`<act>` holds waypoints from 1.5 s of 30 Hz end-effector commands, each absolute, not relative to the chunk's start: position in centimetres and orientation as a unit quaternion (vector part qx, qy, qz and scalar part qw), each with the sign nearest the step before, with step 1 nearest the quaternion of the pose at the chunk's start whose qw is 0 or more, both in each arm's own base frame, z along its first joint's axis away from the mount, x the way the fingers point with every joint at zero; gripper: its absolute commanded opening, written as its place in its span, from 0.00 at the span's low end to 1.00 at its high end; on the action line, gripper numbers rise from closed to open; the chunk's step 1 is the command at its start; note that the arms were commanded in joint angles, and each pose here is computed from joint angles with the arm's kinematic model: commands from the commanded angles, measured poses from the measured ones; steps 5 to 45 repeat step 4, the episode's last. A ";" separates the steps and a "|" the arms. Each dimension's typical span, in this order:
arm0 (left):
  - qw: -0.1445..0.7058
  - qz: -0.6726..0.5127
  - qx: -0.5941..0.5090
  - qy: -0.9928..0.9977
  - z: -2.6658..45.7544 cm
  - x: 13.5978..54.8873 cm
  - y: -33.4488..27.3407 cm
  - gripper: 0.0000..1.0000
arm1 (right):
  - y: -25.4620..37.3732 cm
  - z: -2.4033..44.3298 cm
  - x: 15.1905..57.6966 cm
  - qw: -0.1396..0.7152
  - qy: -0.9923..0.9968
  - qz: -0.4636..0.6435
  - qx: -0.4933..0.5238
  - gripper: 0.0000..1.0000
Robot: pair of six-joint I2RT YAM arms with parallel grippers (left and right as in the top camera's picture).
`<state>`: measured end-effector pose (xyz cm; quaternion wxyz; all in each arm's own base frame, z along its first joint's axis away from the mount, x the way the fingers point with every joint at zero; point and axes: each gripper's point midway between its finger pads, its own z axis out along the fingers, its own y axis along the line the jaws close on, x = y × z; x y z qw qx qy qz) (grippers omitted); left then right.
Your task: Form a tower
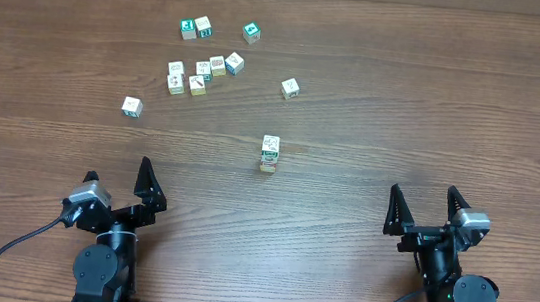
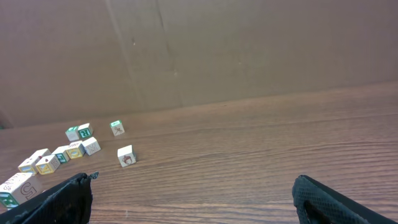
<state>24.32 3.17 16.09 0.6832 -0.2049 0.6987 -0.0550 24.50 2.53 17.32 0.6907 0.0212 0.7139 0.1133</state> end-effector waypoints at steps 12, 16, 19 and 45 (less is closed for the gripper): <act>0.687 -0.045 -0.195 0.699 16.2 24.3 3.2 1.00 | 2.5 17.1 24.5 0.691 0.713 0.116 0.023 1.00; 0.687 -0.045 -0.195 0.699 16.2 24.3 3.2 1.00 | 2.5 17.1 24.5 0.691 0.713 0.116 0.023 1.00; 0.687 -0.045 -0.195 0.699 16.2 24.3 3.2 1.00 | 2.5 17.1 24.5 0.691 0.713 0.116 0.023 1.00; 0.687 -0.045 -0.195 0.699 16.2 24.3 3.2 1.00 | 2.5 17.1 24.5 0.691 0.713 0.116 0.023 1.00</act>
